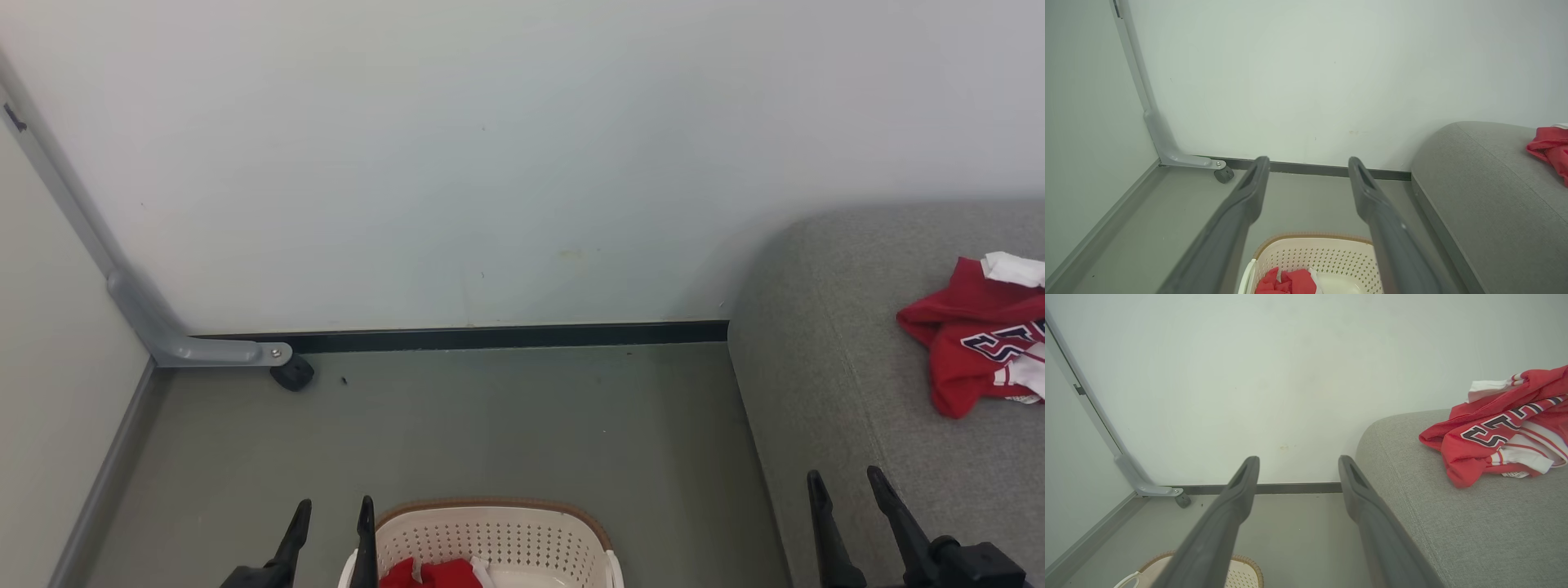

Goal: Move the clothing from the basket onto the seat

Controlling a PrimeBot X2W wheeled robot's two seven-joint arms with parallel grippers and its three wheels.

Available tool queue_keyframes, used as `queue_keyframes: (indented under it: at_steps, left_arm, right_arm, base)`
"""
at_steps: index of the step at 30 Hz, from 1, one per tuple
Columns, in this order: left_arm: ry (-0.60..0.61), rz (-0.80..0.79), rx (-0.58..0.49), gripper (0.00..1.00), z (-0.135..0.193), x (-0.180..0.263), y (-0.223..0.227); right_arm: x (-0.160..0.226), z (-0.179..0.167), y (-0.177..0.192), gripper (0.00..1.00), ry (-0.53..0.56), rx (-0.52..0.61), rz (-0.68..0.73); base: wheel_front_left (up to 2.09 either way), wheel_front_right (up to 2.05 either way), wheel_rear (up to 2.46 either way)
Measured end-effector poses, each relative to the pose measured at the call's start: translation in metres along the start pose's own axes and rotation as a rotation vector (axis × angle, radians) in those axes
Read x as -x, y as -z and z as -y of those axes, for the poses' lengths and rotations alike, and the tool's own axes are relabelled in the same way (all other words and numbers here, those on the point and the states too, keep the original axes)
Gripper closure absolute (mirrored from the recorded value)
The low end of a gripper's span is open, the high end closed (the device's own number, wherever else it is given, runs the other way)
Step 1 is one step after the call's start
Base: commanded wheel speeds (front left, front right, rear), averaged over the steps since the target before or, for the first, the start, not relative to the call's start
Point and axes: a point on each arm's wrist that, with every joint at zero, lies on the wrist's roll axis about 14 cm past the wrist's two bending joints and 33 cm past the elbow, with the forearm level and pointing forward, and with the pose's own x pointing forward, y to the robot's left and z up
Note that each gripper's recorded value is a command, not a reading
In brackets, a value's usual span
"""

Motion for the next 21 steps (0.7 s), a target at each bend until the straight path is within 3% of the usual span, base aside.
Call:
queue_keyframes:
  at_steps: [21]
  left_arm:
    - [-0.002, -0.039, -0.008, 0.0, 0.004, -0.002, 0.014]
  right_arm:
    - [-0.003, 0.002, -0.004, 0.0, 0.005, 0.004, -0.002]
  base:
    - [0.0, 0.0, 0.0]
